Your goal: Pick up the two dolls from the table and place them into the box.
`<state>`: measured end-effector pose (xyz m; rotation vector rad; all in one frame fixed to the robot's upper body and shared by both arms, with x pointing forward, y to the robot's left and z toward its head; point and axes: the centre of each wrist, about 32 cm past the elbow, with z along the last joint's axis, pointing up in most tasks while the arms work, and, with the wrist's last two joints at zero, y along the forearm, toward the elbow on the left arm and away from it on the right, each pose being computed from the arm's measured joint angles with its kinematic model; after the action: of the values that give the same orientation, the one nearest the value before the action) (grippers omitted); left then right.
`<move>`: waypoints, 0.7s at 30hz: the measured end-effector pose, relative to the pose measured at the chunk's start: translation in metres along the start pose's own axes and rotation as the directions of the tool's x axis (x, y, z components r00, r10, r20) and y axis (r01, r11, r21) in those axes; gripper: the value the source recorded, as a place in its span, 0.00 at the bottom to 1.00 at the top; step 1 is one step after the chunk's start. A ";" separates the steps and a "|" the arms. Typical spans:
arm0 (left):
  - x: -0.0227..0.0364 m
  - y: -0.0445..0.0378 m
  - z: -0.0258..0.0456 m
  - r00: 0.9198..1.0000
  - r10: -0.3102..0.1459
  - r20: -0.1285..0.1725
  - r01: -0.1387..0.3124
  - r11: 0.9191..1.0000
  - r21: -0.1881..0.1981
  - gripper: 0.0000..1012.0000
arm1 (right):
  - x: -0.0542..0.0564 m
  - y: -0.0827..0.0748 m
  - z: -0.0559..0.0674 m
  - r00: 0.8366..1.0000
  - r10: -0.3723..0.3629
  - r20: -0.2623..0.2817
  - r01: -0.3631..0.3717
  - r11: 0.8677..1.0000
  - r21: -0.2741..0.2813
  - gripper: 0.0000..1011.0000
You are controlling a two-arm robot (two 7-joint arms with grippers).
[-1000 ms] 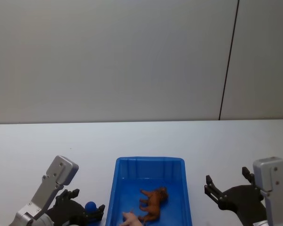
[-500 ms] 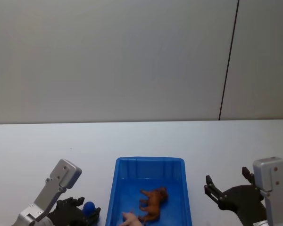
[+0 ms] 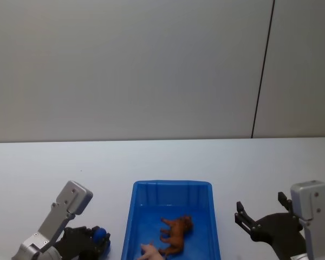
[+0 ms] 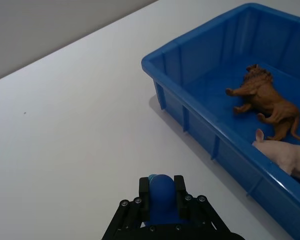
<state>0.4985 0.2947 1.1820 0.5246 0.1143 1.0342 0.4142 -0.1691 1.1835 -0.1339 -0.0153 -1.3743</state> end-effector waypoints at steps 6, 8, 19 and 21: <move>0.0012 0.0033 0.0069 1.000 0.019 0.008 -0.019 0.999 -0.047 0.25 | 0.000 0.000 0.000 1.000 0.000 0.000 0.000 1.000 0.000 0.99; 0.0018 0.0053 0.0110 1.000 0.027 0.013 -0.026 0.997 -0.071 0.24 | 0.000 0.000 0.000 1.000 0.000 0.000 0.000 1.000 0.000 0.99; 0.0025 0.0122 0.0365 0.999 0.031 0.045 -0.021 0.978 -0.209 0.18 | 0.000 0.000 0.000 1.000 0.000 0.000 0.000 1.000 0.000 0.99; 0.0022 0.0122 0.0390 0.999 0.023 0.049 -0.011 0.975 -0.223 0.18 | 0.000 0.000 0.000 1.000 0.000 0.000 0.000 1.000 0.000 0.99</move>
<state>0.5030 0.2874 1.2220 0.3475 -0.0517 1.0345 0.4142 -0.1691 1.1835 -0.1339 -0.0153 -1.3743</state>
